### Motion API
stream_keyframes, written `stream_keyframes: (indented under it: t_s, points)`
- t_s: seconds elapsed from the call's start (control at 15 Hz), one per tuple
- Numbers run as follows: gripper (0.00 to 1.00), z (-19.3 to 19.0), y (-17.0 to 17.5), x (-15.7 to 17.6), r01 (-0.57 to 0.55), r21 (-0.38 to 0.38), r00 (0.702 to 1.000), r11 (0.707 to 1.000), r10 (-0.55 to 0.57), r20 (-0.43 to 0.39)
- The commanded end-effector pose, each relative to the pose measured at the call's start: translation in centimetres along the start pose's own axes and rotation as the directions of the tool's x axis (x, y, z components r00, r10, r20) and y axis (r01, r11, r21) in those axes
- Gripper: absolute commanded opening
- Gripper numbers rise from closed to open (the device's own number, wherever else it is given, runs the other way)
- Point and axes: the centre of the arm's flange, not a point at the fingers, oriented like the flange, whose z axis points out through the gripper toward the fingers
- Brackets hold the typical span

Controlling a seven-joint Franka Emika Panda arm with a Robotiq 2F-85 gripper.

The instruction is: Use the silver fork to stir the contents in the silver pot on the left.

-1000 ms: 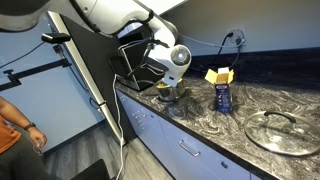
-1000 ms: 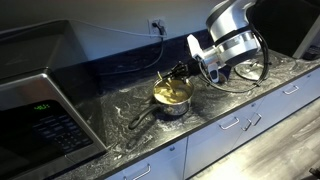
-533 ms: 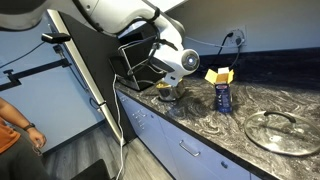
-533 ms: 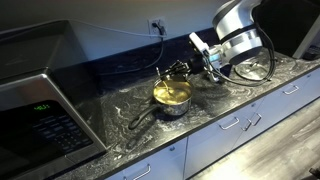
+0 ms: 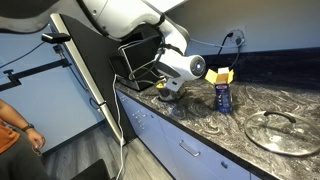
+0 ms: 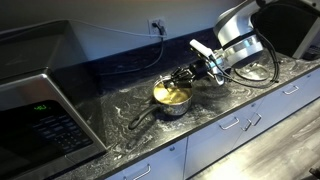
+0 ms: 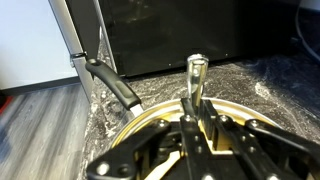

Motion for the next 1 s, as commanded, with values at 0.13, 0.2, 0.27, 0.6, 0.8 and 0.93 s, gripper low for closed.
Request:
stream_keyframes:
  t_s: [0.13, 0.2, 0.27, 0.6, 0.8, 0.93]
  points:
    - [0.04, -1.3, 1.5, -1.9, 0.111, -0.016, 0.993, 0.994, -0.112, -0.043]
    - [0.04, -1.4, 1.7, -2.2, 0.137, -0.029, 0.989, 0.990, -0.138, -0.043]
    - [0.04, -1.6, 2.2, -2.7, 0.169, -0.046, 0.984, 0.984, -0.171, -0.045]
    - [0.04, -3.1, 5.6, -6.6, 0.290, -0.145, 0.955, 0.946, -0.297, -0.025]
    - [0.04, -4.2, 7.2, -8.4, 0.429, -0.219, 0.894, 0.876, -0.446, -0.034]
    - [0.04, -5.0, 8.3, -9.1, 0.513, -0.273, 0.839, 0.814, -0.542, -0.039]
